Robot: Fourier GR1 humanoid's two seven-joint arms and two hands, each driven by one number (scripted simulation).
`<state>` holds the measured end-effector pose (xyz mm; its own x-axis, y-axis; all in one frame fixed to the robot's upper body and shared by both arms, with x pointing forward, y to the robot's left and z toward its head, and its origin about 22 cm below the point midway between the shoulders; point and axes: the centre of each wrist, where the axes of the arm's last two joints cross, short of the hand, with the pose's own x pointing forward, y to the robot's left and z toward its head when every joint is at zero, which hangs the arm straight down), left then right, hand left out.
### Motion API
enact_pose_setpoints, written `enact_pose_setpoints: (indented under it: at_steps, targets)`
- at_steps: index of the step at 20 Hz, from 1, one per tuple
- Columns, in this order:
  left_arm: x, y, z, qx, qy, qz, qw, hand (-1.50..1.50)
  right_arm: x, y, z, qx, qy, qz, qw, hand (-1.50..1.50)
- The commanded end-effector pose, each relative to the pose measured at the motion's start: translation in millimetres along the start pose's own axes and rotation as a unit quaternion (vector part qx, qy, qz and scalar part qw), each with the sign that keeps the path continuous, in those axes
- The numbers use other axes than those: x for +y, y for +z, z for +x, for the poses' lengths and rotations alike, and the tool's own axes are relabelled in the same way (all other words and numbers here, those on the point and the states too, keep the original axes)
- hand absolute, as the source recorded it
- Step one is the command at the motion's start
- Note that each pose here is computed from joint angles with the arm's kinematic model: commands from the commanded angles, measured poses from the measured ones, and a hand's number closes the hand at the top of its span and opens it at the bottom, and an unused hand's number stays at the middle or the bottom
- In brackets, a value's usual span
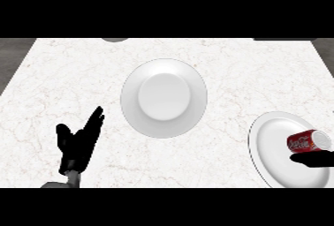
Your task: Pick the can from the plate and place it in the plate
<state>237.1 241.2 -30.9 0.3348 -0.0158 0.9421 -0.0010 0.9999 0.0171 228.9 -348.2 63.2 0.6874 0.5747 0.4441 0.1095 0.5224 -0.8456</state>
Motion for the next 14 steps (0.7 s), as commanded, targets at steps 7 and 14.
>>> enact_pose_setpoints:
  at_steps: [7,14]
  targets:
    - [-7.3,12.4,3.9,0.013,0.006,-0.003,0.9999,0.00,34.0,-7.3,4.0,0.008,0.059,0.058,0.996,1.50]
    - [-1.5,-12.4,12.9,0.023,0.004,-0.006,0.9997,0.00,33.3,-25.2,-16.0,-0.027,0.084,0.021,0.996,1.50]
